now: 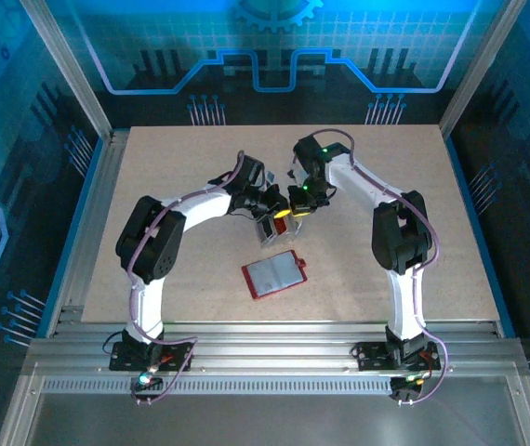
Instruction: Put the credit cards into the card holder
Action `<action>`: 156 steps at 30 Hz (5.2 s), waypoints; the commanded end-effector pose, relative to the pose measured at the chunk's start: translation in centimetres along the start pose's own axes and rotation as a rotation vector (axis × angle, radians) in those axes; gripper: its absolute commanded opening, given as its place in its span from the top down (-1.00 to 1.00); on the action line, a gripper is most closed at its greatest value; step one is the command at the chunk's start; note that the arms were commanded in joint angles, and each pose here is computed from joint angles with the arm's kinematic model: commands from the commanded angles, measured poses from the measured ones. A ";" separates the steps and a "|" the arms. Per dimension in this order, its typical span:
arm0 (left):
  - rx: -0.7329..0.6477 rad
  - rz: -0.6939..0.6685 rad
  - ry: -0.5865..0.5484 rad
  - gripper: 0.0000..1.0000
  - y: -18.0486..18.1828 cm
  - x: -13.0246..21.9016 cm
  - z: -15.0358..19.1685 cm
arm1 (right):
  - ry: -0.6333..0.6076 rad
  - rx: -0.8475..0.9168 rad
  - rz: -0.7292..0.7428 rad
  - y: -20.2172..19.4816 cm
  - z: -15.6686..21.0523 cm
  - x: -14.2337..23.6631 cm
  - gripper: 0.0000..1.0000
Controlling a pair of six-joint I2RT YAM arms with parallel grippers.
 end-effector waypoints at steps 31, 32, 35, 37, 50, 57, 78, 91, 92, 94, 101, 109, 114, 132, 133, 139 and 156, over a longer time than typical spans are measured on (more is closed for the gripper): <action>0.056 -0.130 0.081 0.98 4.8 -4.8 1.9 | -0.009 0.002 -0.087 1.1 0.3 2.7 0.61; 0.056 -0.131 0.081 0.99 4.8 -4.9 1.8 | -0.006 0.003 -0.087 1.1 0.3 2.7 0.62; 0.056 -0.135 0.082 0.99 4.9 -4.9 1.8 | -0.005 0.002 -0.084 1.1 0.3 2.6 0.71; 0.055 -0.142 0.082 0.99 5.1 -4.9 1.8 | -0.007 0.002 -0.085 1.1 0.2 2.8 0.72; 0.058 -0.175 0.093 1.00 5.9 -5.0 2.3 | -0.007 -0.004 -0.135 1.5 0.3 3.5 1.00; 0.052 -0.208 0.094 1.00 6.4 -5.0 2.4 | -0.012 -0.016 -0.174 1.5 0.5 4.3 1.00; 0.046 -0.212 0.095 1.00 6.2 -4.7 2.2 | -0.033 -0.061 -0.116 -1.2 0.4 4.3 1.00; 0.031 0.027 0.032 0.99 0.7 -1.5 -0.7 | -0.073 -0.053 -0.104 -1.1 0.2 5.4 1.00; 0.027 0.039 0.023 0.99 0.3 -1.1 -1.0 | -0.070 -0.050 -0.105 -1.0 0.2 5.3 1.00; 0.021 0.055 0.013 0.98 -0.3 -0.3 -1.3 | -0.069 -0.048 -0.100 -1.0 0.1 5.3 1.00; 0.019 0.161 -0.030 0.96 -2.3 2.6 -2.2 | -0.077 -0.037 -0.092 -0.8 0.0 5.6 1.00; 0.001 0.159 -0.049 0.93 -2.8 4.6 -1.9 | -0.090 -0.021 -0.082 -0.2 0.0 6.1 1.00; -0.052 0.084 -0.041 0.90 -2.3 6.7 0.3 | -0.126 0.002 -0.072 0.5 0.4 7.5 1.00; -0.166 -0.262 0.119 0.37 4.6 10.8 14.2 | -0.221 0.133 -0.126 3.6 6.0 10.9 1.00; -0.169 -0.277 0.131 0.35 5.0 10.6 14.7 | -0.215 0.138 -0.141 3.9 6.6 10.6 1.00; -0.196 -0.369 0.190 0.21 6.3 8.7 16.6 | -0.158 0.186 -0.229 4.8 10.3 8.1 1.00; -0.222 -0.646 0.197 0.11 9.4 6.6 18.0 | -0.064 0.171 -0.401 3.7 13.6 0.9 1.00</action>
Point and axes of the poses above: each hand's point on the last joint's axis, 136 mm out from that joint toward the fingers, its own x axis back along the fingers, its own y axis along the line the jaws close on, z = x × y, the point moved 3 cm from there along x, back along the fingers, and after that the axes turned 15 degrees about -x, right-handed, at the moved point
